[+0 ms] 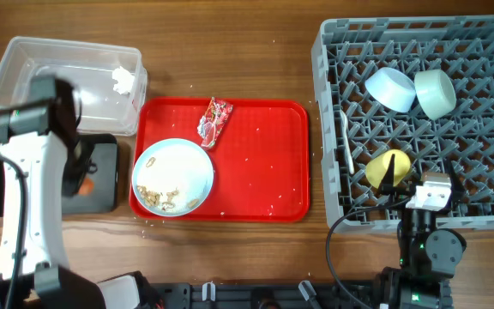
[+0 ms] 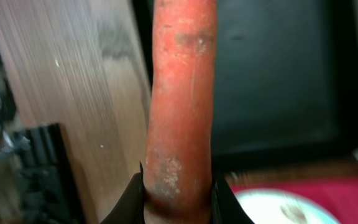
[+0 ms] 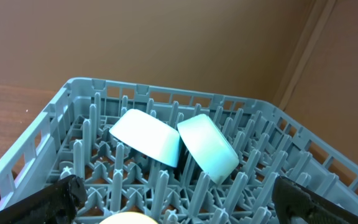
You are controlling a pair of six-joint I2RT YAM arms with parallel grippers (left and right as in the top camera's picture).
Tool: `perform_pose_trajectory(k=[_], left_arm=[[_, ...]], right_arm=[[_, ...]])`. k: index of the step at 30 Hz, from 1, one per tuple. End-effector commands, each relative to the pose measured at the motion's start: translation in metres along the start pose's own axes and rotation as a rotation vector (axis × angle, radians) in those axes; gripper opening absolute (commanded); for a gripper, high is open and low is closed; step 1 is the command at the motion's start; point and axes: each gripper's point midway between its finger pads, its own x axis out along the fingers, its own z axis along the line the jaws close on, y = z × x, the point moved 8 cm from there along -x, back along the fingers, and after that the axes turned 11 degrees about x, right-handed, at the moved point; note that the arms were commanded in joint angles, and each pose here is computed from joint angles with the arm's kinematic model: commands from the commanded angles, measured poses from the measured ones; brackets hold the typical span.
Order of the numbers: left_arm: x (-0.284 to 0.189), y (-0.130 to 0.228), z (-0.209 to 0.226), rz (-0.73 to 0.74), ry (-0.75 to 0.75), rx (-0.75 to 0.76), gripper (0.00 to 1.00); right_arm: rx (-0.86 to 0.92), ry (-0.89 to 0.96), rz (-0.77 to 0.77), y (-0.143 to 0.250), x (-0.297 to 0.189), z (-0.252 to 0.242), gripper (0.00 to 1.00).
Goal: Sort waste into correct bins and load items into the dishwasher rack
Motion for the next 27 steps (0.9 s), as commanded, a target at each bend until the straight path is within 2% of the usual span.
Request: perform_pose_trajectory(k=[1,2,3,5,7,8,14,18,21,23,26,27], left_arm=[[0.072,0.016,0.016,0.229,0.054,-0.26,0.04],[0.079,0.017,0.017,0.252,0.076,-0.282,0.06],[0.083,0.017,0.016,0.262,0.1,-0.294,0.12],[0.086,0.012,0.012,0.244,0.15,-0.251,0.17],[0.086,0.006,0.007,0.205,0.19,-0.191,0.32],[0.086,0.006,0.007,0.206,0.188,-0.192,0.43],[0.074,0.013,0.005,0.3,0.236,-0.152,0.74],[0.046,0.004,0.001,0.304,0.288,-0.094,0.72],[0.011,0.004,-0.026,0.254,0.483,0.163,0.68],[-0.012,0.015,-0.051,0.178,0.588,0.401,0.68],[-0.039,0.056,-0.099,-0.019,0.694,0.858,0.72],[-0.043,0.069,-0.112,-0.075,0.688,0.946,0.73]], right_arm=[[-0.006,-0.012,-0.004,0.0,0.0,0.001,1.0],[-0.006,-0.012,-0.004,0.0,0.0,0.001,1.0],[-0.006,-0.012,-0.004,0.0,0.0,0.001,1.0],[-0.006,-0.012,-0.004,0.0,0.0,0.001,1.0],[-0.006,-0.012,-0.004,0.0,0.0,0.001,1.0],[-0.006,-0.011,-0.004,0.0,0.0,0.001,1.0],[-0.006,-0.012,-0.004,0.0,0.0,0.001,1.0],[-0.006,-0.012,-0.004,0.0,0.0,0.001,1.0],[-0.006,-0.012,-0.004,0.0,0.0,0.001,1.0],[-0.006,-0.012,-0.004,0.0,0.0,0.001,1.0],[-0.006,-0.011,-0.004,0.0,0.0,0.001,1.0],[-0.006,-0.012,-0.004,0.0,0.0,0.001,1.0]])
